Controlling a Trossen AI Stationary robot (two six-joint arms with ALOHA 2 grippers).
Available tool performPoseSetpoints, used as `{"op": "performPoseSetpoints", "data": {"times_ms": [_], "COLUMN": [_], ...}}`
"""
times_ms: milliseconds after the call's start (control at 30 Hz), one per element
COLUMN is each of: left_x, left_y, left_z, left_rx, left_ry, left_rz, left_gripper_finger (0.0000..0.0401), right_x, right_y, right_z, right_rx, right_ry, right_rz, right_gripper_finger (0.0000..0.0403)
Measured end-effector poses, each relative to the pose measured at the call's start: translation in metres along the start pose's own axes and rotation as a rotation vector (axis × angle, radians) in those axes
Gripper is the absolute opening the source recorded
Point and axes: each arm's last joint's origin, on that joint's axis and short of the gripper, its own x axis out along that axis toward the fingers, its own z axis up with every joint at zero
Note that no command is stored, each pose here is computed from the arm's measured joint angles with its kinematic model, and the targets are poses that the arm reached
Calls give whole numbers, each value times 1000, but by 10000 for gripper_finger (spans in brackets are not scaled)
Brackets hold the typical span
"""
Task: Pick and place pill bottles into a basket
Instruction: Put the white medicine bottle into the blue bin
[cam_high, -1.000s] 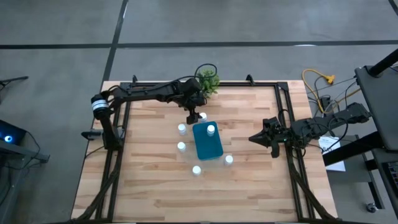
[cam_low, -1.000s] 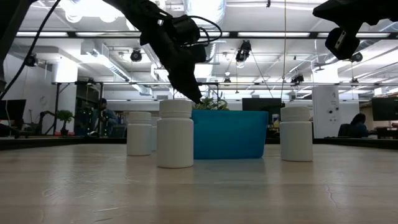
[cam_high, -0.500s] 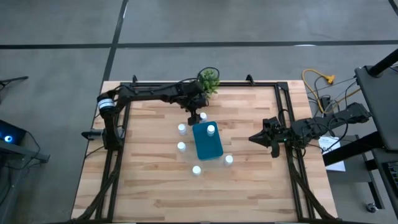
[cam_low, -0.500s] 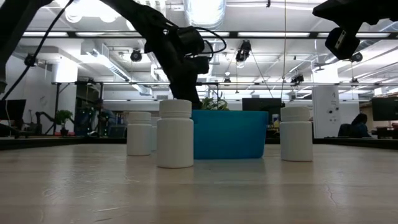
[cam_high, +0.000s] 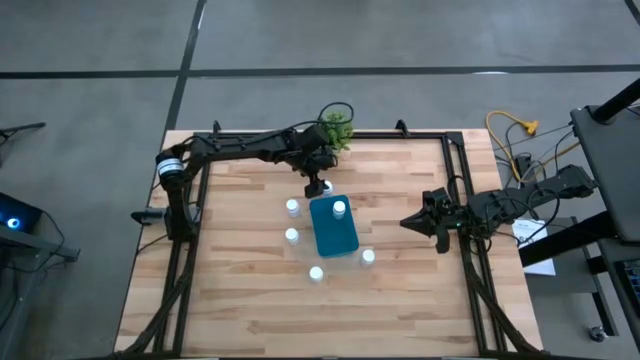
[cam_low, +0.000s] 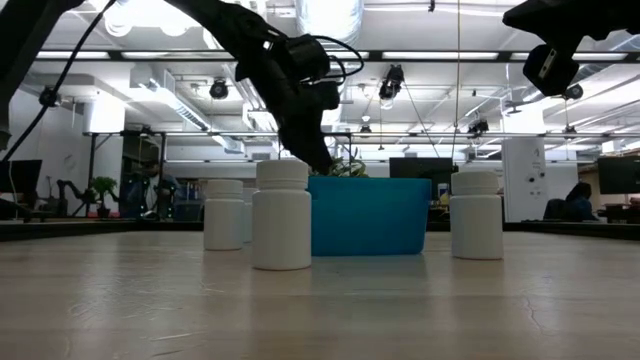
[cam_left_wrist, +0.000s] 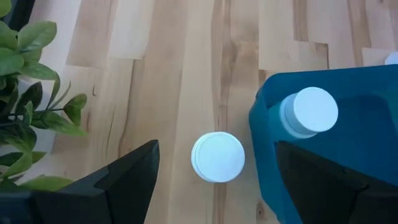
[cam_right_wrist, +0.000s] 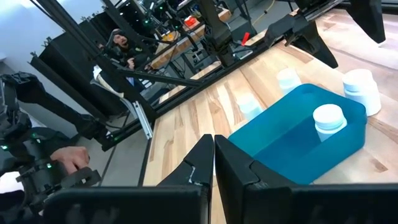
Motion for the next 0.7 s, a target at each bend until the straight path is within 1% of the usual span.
{"op": "performPoseSetpoints", "data": {"times_ms": [267,433,700], "left_x": [1,14,16], "left_y": [0,2,1], "left_z": [0,-6,-5], "left_rx": [-21,-59,-62], "left_ry": [-1,47,35], "left_rz": [-1,-11,-14], "left_gripper_finger": [303,303,303], "right_x": [0,0,0], "right_y": [0,0,1], "right_z": [0,0,2], "right_rx": [-1,-2,-6], "right_ry": [0,0,-18], "right_rz": [0,0,14], "right_gripper_finger": [8,8,8]}}
